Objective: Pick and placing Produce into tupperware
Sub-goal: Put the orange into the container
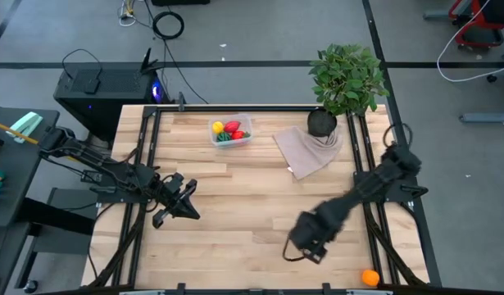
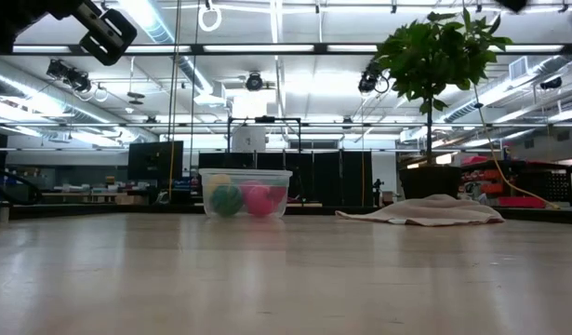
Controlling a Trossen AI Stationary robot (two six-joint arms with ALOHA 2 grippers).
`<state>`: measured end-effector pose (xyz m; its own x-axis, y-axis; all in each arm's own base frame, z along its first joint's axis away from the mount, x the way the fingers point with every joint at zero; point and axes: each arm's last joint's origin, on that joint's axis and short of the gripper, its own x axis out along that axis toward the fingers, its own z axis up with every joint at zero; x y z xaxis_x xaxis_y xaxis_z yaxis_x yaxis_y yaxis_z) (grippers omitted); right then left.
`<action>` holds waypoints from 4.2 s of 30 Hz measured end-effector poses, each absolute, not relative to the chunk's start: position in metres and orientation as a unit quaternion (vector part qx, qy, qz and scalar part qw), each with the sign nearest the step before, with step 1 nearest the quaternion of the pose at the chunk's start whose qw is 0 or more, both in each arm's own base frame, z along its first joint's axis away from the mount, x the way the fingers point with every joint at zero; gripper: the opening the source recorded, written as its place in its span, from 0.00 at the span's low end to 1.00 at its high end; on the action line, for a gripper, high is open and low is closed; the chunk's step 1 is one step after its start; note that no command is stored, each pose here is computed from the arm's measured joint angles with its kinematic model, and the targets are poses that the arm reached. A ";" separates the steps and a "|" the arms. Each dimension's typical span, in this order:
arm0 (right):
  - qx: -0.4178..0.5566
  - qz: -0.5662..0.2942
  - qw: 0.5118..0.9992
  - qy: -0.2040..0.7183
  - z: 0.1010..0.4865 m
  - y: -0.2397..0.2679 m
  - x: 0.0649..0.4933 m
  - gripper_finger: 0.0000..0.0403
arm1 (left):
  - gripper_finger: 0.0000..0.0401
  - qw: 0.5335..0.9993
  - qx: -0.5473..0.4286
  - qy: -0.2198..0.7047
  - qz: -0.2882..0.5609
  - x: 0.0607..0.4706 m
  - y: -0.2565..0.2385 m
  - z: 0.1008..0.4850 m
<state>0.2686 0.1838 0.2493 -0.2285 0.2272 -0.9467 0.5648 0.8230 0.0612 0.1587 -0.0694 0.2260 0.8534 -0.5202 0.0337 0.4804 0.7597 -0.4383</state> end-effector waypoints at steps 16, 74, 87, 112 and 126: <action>0.364 -0.269 0.437 0.777 0.189 0.253 0.159 0.96 | 0.02 0.928 -0.264 0.012 -0.261 0.159 -0.068 0.234; 0.394 -0.426 0.317 0.750 0.119 0.301 0.131 0.84 | 0.03 0.926 -0.259 0.022 -0.274 0.158 -0.069 0.233; 0.405 -0.422 0.346 0.733 0.122 0.298 0.137 0.67 | 0.02 0.926 -0.259 0.021 -0.274 0.158 -0.069 0.233; 0.422 -0.320 0.728 0.436 0.183 0.182 0.315 0.66 | 0.05 0.925 -0.261 0.022 -0.274 0.158 -0.069 0.233; 0.158 -0.347 0.898 0.218 0.296 0.045 0.412 0.66 | 0.02 0.900 -0.286 0.041 -0.328 0.156 -0.073 0.234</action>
